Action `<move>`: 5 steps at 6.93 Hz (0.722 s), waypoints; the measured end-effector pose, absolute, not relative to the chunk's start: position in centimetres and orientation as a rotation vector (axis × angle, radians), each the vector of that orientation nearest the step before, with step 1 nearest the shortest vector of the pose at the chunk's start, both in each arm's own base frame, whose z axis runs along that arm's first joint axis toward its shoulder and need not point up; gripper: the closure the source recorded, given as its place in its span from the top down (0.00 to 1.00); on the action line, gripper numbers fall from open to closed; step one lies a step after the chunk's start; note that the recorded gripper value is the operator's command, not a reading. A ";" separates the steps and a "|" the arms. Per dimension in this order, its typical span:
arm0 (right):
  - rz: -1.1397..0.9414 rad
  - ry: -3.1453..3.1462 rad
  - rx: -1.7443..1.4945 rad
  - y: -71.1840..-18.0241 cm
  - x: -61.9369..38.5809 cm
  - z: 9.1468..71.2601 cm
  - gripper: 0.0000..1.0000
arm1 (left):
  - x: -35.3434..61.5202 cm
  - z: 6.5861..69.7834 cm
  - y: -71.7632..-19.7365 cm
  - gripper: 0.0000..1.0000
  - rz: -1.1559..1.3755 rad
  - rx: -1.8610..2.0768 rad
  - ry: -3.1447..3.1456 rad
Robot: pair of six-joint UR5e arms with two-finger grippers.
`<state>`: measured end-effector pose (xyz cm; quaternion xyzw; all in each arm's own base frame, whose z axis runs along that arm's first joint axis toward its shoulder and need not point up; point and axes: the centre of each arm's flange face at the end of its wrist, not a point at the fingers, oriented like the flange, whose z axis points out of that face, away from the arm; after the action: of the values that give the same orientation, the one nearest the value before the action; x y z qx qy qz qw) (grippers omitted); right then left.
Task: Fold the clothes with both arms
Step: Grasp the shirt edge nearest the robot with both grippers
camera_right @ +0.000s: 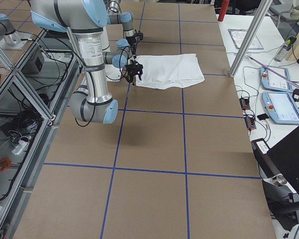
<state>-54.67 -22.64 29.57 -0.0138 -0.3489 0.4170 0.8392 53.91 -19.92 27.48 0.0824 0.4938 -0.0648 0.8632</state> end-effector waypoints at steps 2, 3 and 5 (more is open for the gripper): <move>0.884 -0.729 -0.026 -22.8 -55.0 29.9 0.71 | 53.8 27.3 -19.9 0.00 -0.136 0.173 1.039; 0.885 -0.725 -0.025 -22.8 -55.3 30.1 0.70 | 53.7 27.3 -19.9 0.00 -0.136 0.172 1.040; 0.887 -0.715 -0.023 -22.8 -55.7 30.5 0.67 | 53.7 27.2 -19.9 0.00 -0.136 0.172 1.041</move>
<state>-55.66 -22.82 30.49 -0.0108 -0.3386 0.4198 0.8420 53.68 -19.93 27.24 0.0820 0.4964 -0.0649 0.8617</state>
